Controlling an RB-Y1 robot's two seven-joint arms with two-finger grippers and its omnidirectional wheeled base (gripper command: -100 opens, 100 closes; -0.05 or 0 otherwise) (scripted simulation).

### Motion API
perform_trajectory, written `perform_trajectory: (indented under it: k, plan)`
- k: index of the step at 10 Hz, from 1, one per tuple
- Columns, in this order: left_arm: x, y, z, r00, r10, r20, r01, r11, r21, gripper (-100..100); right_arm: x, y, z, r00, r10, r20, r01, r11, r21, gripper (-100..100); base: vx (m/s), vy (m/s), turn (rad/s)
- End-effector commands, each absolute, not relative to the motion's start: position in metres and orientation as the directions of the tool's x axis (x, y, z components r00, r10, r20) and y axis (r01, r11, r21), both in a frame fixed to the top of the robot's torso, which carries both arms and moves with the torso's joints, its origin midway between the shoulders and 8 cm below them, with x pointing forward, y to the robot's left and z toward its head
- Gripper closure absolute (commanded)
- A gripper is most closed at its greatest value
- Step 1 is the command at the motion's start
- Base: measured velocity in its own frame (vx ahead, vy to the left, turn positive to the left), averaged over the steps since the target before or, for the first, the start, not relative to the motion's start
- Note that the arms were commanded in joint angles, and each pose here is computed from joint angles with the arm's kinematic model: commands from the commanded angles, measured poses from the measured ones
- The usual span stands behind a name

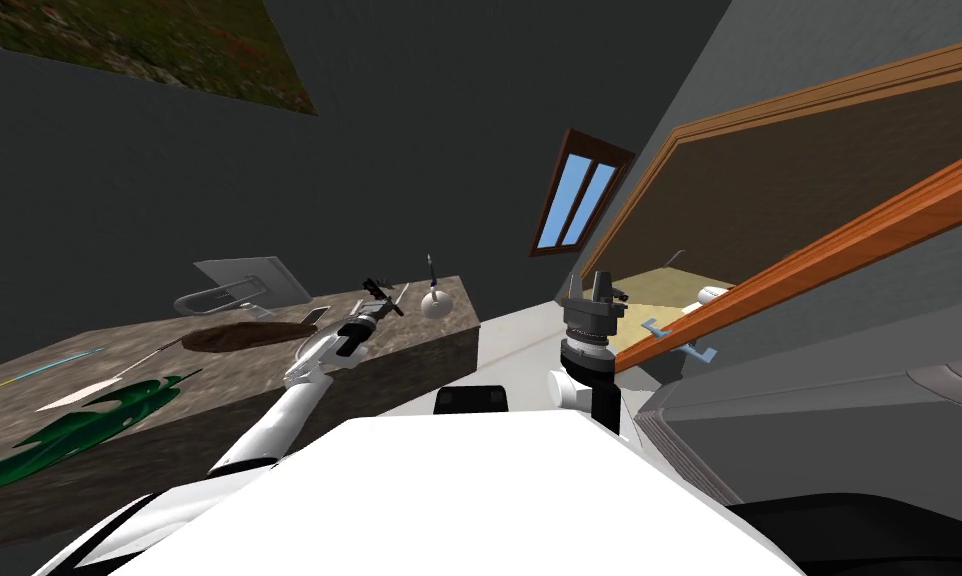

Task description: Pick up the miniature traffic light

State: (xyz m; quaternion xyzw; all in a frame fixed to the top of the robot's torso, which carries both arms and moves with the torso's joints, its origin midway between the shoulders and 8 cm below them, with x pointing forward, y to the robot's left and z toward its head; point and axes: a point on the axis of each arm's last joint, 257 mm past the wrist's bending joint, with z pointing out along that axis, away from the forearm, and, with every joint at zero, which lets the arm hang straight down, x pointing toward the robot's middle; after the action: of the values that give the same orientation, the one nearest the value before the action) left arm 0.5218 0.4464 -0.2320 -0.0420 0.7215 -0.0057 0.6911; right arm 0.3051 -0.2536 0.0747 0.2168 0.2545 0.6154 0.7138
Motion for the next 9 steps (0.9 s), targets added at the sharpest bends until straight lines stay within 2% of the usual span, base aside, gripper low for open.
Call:
perform_trajectory:
  k: [1, 8, 9]
  plan:
    - [0.507, 0.459, -0.235, -0.051, -0.069, -0.996, -0.092, 0.994, -0.064, 100, 0.305, -0.254, 0.075, 0.113, 0.989, -0.097, -0.768, 0.149, 0.623, 0, 0.023, 0.010, -0.103]
    - [0.482, 0.456, -0.218, -0.030, -0.053, -0.998, -0.099, 0.994, -0.050, 100, 0.305, -0.254, 0.075, 0.113, 0.989, -0.097, -0.768, 0.149, 0.623, 0, 0.016, 0.014, -0.029]
    - [0.482, 0.456, -0.216, -0.027, -0.053, -0.998, -0.098, 0.994, -0.050, 0, 0.305, -0.254, 0.075, 0.113, 0.989, -0.097, -0.768, 0.149, 0.623, 0, 0.000, 0.000, 0.000]
